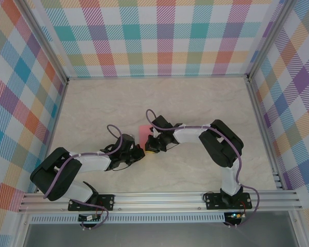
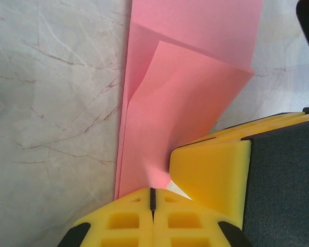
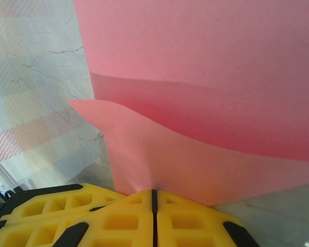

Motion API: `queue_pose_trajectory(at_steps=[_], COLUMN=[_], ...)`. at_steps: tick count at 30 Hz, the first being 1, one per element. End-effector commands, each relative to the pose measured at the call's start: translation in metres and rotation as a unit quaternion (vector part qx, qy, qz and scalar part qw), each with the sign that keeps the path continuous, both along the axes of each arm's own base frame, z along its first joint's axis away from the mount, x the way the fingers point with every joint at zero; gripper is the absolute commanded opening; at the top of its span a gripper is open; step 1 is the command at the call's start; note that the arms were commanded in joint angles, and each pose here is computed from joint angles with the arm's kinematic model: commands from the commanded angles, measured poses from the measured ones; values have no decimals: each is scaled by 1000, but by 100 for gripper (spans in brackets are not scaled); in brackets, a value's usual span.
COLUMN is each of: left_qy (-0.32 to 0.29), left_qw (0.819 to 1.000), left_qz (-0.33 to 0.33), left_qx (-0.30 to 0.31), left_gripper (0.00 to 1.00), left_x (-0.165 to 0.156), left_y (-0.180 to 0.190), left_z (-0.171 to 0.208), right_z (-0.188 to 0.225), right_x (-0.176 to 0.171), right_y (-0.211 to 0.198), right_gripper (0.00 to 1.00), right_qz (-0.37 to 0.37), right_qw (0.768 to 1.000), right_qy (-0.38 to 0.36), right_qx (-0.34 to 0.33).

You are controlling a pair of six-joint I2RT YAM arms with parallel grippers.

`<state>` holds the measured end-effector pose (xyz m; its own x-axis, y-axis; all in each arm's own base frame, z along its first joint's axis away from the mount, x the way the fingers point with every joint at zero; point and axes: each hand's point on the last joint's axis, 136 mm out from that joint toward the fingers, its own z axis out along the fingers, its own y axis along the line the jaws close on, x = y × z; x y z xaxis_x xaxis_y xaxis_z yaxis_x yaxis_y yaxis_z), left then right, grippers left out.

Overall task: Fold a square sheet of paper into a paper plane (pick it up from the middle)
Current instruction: Third fold the triangle at the center of the table.

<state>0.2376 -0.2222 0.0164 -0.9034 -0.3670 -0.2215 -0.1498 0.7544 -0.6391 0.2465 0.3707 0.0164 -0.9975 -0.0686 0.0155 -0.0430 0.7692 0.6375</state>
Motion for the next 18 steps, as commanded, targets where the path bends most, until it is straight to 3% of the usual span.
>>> queue_pose_trajectory(at_steps=[1,11,18], left_qy=[101,109,101], left_qw=[991,990,991], left_qz=[18,16,6], left_qx=[90,87,84], left_gripper=[0,0,0], left_x=[-41,-42,-36], left_y=[42,40,34], left_z=[-46,-44,-34], right_z=[-29,-33,18], right_x=[19,72,82], right_y=[-33,-77,-66], right_gripper=[7,8,10], right_qz=[-30,-78,-69], right_qw=[997,993,995], right_qy=[-12,-29,-68], right_qx=[-72,-81,-33])
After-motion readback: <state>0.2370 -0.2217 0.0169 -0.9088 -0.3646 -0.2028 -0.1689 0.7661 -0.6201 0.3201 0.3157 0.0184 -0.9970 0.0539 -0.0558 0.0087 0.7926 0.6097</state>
